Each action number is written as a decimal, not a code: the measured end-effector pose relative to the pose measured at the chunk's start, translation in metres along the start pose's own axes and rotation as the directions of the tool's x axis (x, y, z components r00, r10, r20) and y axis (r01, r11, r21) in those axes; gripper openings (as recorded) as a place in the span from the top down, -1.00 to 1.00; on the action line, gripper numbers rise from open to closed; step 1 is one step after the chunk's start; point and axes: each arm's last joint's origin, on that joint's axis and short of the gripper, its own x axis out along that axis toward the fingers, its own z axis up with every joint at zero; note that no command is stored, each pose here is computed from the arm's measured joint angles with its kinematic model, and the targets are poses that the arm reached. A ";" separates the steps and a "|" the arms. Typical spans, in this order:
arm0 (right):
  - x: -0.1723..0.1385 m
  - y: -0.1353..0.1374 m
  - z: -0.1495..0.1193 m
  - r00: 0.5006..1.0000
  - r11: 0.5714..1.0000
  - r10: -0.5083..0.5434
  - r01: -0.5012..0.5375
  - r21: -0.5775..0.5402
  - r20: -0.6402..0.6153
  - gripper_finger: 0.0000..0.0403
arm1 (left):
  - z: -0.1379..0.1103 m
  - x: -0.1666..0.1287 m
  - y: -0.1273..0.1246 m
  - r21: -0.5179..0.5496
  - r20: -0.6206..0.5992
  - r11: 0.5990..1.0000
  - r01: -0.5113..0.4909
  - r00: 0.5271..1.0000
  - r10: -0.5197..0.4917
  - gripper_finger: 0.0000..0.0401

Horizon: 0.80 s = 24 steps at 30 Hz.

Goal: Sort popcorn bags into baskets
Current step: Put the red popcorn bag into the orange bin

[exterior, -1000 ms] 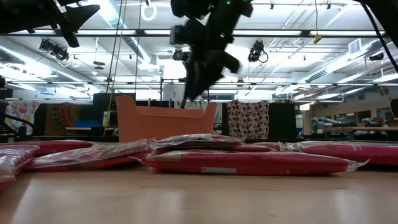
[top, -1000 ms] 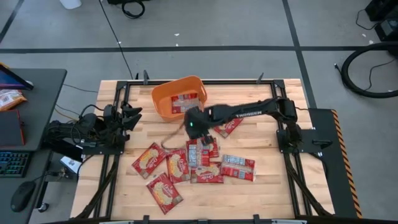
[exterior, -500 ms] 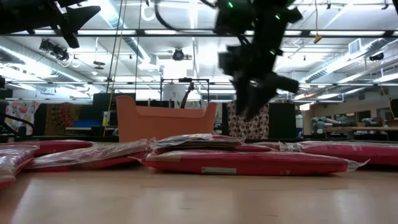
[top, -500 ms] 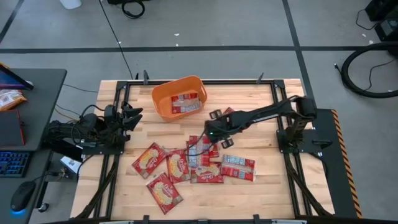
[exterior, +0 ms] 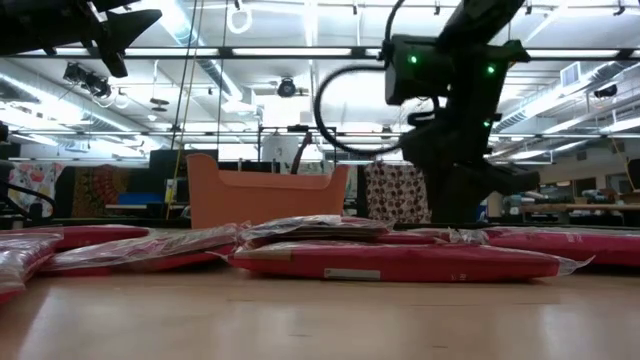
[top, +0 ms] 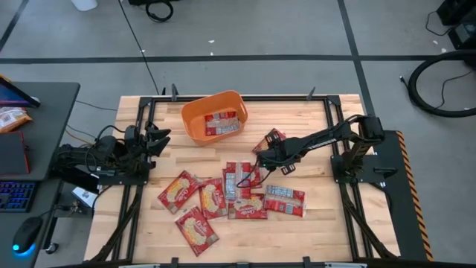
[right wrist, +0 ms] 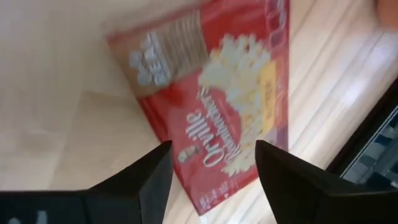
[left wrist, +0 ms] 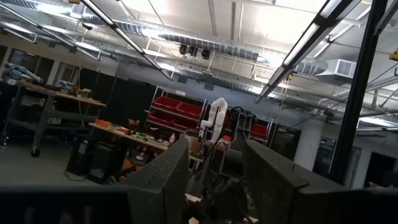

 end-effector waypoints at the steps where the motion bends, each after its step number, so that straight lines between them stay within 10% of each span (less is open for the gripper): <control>1: 0.002 0.001 -0.002 1.000 1.000 0.005 -0.005 0.003 -0.010 -0.15 | 0.000 0.000 0.000 0.000 0.000 1.000 0.000 1.000 0.000 0.22; 24: 0.025 0.008 -0.009 0.996 0.997 0.061 -0.065 0.051 0.067 0.19 | -0.001 0.000 0.000 0.002 -0.006 1.000 -0.001 1.000 0.001 0.22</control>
